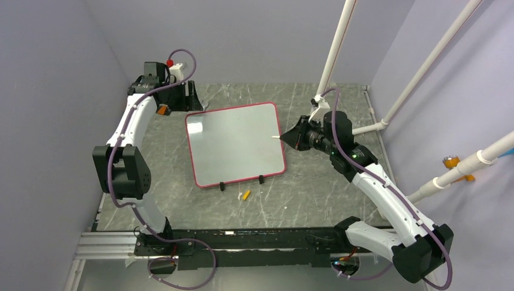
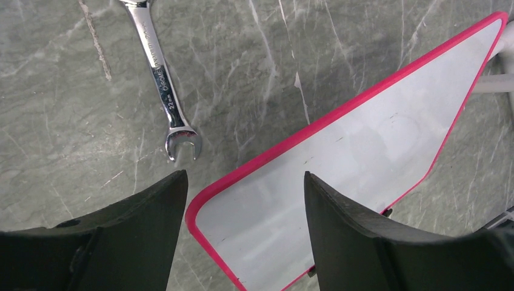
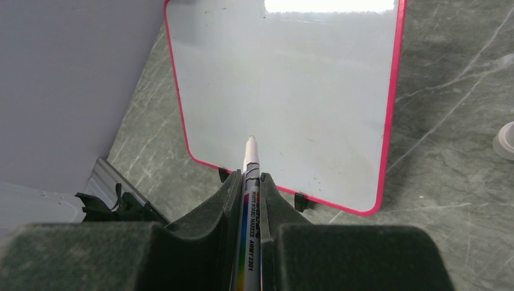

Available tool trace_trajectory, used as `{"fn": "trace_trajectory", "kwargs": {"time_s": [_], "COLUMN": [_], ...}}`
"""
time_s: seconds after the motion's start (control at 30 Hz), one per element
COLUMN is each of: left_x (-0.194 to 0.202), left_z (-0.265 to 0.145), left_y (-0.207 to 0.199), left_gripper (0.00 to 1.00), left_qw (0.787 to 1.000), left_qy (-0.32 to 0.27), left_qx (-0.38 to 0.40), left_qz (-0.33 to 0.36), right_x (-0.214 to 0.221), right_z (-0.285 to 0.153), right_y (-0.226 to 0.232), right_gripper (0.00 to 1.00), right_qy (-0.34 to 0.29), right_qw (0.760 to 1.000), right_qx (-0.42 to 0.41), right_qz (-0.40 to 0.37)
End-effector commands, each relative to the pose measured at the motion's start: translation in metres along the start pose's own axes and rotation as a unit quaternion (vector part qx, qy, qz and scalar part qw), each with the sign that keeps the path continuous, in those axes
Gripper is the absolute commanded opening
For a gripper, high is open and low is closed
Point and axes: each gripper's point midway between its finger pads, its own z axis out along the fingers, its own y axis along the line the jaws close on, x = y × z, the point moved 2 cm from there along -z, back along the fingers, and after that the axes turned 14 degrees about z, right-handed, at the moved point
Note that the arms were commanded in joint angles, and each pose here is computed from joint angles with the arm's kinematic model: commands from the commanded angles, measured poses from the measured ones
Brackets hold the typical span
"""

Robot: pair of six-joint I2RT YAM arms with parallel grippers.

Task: Write a sentence on the whiteboard
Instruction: Move the whiteboard to the center of the board.

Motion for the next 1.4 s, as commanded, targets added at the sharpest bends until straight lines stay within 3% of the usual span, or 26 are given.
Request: {"fn": "trace_trajectory", "kwargs": {"time_s": [0.0, 0.47, 0.87, 1.17, 1.37], "left_x": [-0.006, 0.028, 0.051, 0.084, 0.077], "left_z": [0.001, -0.008, -0.029, -0.037, -0.046], "left_y": [-0.006, -0.024, -0.061, -0.065, -0.064], "left_gripper": [0.71, 0.67, 0.66, 0.67, 0.73], "left_qw": [1.0, 1.0, 0.999, 0.999, 0.999], "left_qy": [-0.012, 0.002, 0.019, 0.034, 0.015], "left_qx": [0.02, 0.024, 0.016, 0.009, -0.005], "left_qz": [-0.001, -0.014, 0.023, 0.027, 0.043], "right_x": [-0.018, -0.017, -0.016, -0.018, -0.018], "right_z": [-0.005, -0.012, -0.026, -0.029, -0.029], "right_y": [0.022, 0.031, 0.031, 0.033, 0.033], "right_gripper": [0.0, 0.0, 0.0, 0.0, 0.0], "right_qy": [-0.027, -0.034, -0.04, -0.043, -0.043], "right_qw": [0.999, 0.999, 0.998, 0.998, 0.998], "right_qx": [-0.027, -0.029, -0.026, -0.025, -0.024], "right_qz": [-0.019, -0.026, -0.032, -0.039, -0.039]}}
